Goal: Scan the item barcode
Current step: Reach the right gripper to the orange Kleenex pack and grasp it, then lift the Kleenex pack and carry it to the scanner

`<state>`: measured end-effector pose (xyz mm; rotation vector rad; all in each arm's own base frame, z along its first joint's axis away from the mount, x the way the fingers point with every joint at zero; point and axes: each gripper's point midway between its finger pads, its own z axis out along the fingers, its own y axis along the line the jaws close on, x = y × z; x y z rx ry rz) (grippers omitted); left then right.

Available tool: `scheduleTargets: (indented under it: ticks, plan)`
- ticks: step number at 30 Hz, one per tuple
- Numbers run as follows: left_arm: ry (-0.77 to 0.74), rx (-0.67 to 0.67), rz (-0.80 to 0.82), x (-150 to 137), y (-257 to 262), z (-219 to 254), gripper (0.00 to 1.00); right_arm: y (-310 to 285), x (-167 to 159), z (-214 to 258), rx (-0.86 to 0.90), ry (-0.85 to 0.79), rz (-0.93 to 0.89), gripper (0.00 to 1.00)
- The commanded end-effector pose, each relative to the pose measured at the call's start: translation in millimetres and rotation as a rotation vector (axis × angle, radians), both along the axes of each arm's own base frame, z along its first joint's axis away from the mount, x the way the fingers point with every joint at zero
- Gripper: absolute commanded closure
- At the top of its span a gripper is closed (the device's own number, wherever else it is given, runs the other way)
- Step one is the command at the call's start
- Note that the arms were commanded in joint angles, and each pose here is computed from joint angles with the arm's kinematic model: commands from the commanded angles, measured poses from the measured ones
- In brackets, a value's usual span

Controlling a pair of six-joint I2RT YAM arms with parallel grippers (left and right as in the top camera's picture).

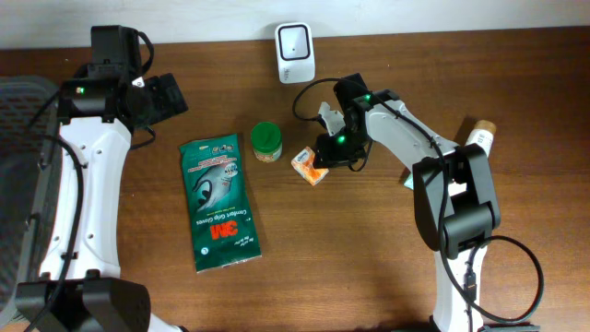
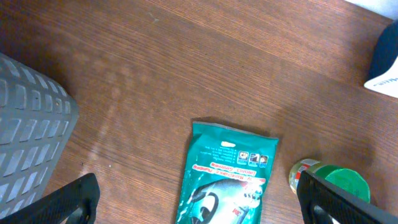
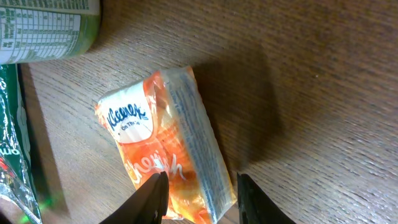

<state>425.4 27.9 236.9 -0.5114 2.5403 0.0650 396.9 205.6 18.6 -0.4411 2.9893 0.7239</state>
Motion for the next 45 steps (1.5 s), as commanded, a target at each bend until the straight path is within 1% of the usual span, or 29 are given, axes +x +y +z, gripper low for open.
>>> scheduleTargets:
  ticks: [1,2,5,6,7,12,16,19,22,26,30,33,42,45]
  plan:
    - [-0.011,0.005,-0.012,1.2,0.6,4.8,0.01,0.1,-14.4,-17.4,0.005,0.053,0.005,0.67]
    - [-0.012,0.006,-0.012,1.3,0.7,4.9,0.01,-0.8,-17.2,-21.3,0.004,0.059,0.003,0.67]
    - [-0.012,0.006,-0.012,1.3,0.7,4.9,0.01,-3.8,-20.9,-28.7,0.000,0.073,-0.016,0.80]
    - [-0.012,0.006,-0.012,1.3,0.7,4.9,0.01,-3.6,-19.4,-28.3,0.003,0.067,-0.017,0.91]
    - [-0.012,0.006,-0.012,1.3,0.7,4.9,0.01,-3.4,-18.8,-28.3,0.004,0.064,-0.017,0.96]
    - [-0.012,0.005,-0.012,1.3,0.6,4.9,0.01,-3.8,-18.7,-21.7,0.035,0.081,-0.026,0.96]
    - [-0.012,0.006,-0.012,1.3,0.7,4.9,0.01,-11.5,-12.6,14.9,0.167,0.103,-0.073,0.96]
    - [-0.012,0.006,-0.012,1.3,0.7,4.9,0.01,-10.5,-14.4,54.0,0.357,0.082,-0.028,0.96]
    - [-0.012,0.006,-0.012,1.3,0.7,4.9,0.01,-16.9,-15.9,86.0,0.494,0.062,-0.018,0.96]
    - [-0.012,0.006,-0.012,1.3,0.7,4.9,0.01,-27.1,-20.3,132.6,0.719,0.033,-0.011,0.96]
    - [-0.012,0.006,-0.012,1.3,0.7,4.9,0.01,-36.3,-23.6,171.4,0.941,0.024,-0.038,0.96]
    - [-0.012,0.006,-0.012,1.3,0.7,4.9,0.01,-42.4,-20.0,195.5,1.079,0.028,-0.083,0.96]
    - [-0.012,0.006,-0.012,1.3,0.7,4.9,0.01,-46.0,-27.3,200.8,1.079,0.139,-0.163,0.96]
    - [-0.012,0.006,-0.012,1.3,0.7,4.9,0.01,-45.9,-31.1,206.5,1.078,0.150,-0.170,0.96]
